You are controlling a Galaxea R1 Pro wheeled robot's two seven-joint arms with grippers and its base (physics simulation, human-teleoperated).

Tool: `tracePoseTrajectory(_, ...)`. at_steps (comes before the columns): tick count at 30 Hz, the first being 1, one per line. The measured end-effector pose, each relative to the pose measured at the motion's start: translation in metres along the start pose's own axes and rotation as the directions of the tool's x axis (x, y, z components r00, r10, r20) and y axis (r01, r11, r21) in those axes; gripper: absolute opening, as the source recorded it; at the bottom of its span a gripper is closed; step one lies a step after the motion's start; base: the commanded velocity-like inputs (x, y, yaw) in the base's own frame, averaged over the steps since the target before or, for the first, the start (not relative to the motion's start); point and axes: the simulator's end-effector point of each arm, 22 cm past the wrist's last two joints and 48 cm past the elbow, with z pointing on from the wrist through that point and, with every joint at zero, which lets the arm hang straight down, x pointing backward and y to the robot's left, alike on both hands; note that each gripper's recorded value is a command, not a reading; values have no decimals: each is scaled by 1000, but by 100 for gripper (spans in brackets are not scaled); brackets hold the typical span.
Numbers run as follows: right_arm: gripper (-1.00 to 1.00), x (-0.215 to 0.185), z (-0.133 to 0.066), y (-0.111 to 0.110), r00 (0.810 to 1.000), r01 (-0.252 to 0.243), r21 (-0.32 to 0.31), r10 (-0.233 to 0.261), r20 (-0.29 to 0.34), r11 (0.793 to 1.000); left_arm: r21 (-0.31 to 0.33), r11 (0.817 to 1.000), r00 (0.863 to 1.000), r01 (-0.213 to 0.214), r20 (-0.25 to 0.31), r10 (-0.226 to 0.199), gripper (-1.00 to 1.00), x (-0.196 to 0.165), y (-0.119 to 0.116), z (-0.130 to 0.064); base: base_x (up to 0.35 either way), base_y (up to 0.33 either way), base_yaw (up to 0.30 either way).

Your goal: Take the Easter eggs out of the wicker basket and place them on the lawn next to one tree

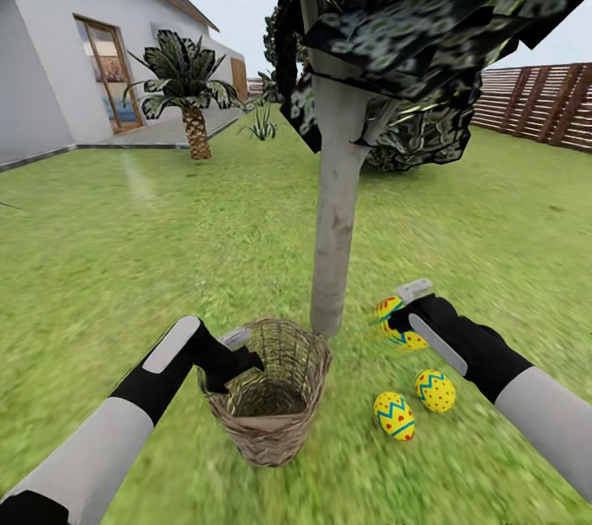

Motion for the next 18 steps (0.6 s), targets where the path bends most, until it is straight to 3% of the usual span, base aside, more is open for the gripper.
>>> tracePoseTrajectory(3, -100, -6, 1, -20, 1000, -7, 73, 5, 24, 997, 29, 1000, 1000, -10, -11, 10, 100, 9, -26, -2, 0, 0, -270)
tracePoseTrajectory(6, -100, -6, 5, -35, 1000, -3, 120, -1, 31, 993, 33, 999, 1000, -8, -7, 8, 100, 8, -33, -8, 0, 0, -270)
tracePoseTrajectory(15, -100, -23, -4, -46, 998, -19, 122, 12, 59, 992, 36, 999, 1000, -10, -1, 11, 100, 3, -44, -28, 0, 0, -258)
tracePoseTrajectory(18, -100, -25, -6, -45, 998, -21, 116, 14, 59, 993, 42, 999, 1000, -11, 1, 11, 100, 2, -47, -31, 0, 0, -91)
